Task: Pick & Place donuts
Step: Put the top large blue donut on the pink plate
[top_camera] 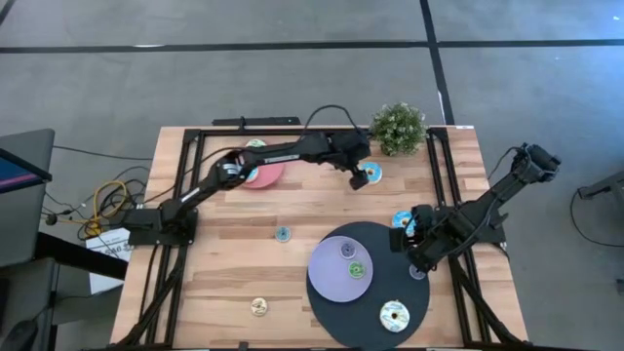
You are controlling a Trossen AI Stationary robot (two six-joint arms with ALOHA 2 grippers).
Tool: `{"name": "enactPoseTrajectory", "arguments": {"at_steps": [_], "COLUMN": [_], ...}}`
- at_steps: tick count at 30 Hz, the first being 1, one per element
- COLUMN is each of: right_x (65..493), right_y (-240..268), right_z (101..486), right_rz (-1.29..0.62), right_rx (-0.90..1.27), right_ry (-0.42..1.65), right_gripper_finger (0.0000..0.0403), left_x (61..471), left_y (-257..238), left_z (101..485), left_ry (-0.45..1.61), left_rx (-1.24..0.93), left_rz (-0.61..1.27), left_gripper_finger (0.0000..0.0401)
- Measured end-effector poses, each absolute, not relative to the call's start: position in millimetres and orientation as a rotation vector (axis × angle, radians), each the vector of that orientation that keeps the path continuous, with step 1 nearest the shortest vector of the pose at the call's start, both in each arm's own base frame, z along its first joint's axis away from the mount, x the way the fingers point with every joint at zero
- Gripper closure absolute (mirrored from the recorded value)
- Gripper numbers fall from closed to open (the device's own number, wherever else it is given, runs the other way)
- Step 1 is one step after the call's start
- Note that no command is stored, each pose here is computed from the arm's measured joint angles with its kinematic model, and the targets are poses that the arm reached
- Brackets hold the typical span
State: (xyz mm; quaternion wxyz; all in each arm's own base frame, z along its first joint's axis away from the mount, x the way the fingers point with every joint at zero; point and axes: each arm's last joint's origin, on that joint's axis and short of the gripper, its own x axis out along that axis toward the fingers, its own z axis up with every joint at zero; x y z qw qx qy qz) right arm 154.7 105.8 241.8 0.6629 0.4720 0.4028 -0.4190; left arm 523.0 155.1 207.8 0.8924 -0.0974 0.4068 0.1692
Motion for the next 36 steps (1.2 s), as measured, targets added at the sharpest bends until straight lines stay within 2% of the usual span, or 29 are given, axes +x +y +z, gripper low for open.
{"name": "enactPoseTrajectory", "arguments": {"at_steps": [4,13,19,24,33,36], "right_x": [154.9,149.2,137.0,134.5,132.9,132.9], "right_y": [106.0,104.4,102.3,100.6,100.5,100.6], "right_z": [241.8,242.4,248.6,249.7,249.7,249.7], "right_rz": [-0.914,-0.915,-0.918,-0.929,-0.934,-0.938], "right_rx": [1.02,0.956,0.963,0.958,0.946,0.951], "right_ry": [0.931,0.961,0.962,0.962,0.966,0.964], "right_gripper_finger": [0.0076,0.0076,0.0076,0.0076,0.0076,0.0076], "left_x": [530.9,532.7,535.6,538.3,544.4,545.7], "left_y": [160.9,172.6,172.0,172.7,173.2,172.9], "left_z": [193.3,189.1,149.0,136.7,139.9,140.7], "left_ry": [0.8,0.719,0.798,0.787,0.734,0.722], "left_rx": [-0.261,-0.281,-0.384,-0.471,-0.493,-0.469], "left_rz": [0.377,0.463,0.497,0.518,0.479,0.466], "left_gripper_finger": [0.0062,0.0062,0.0062,0.0062,0.0063,0.0074]}}
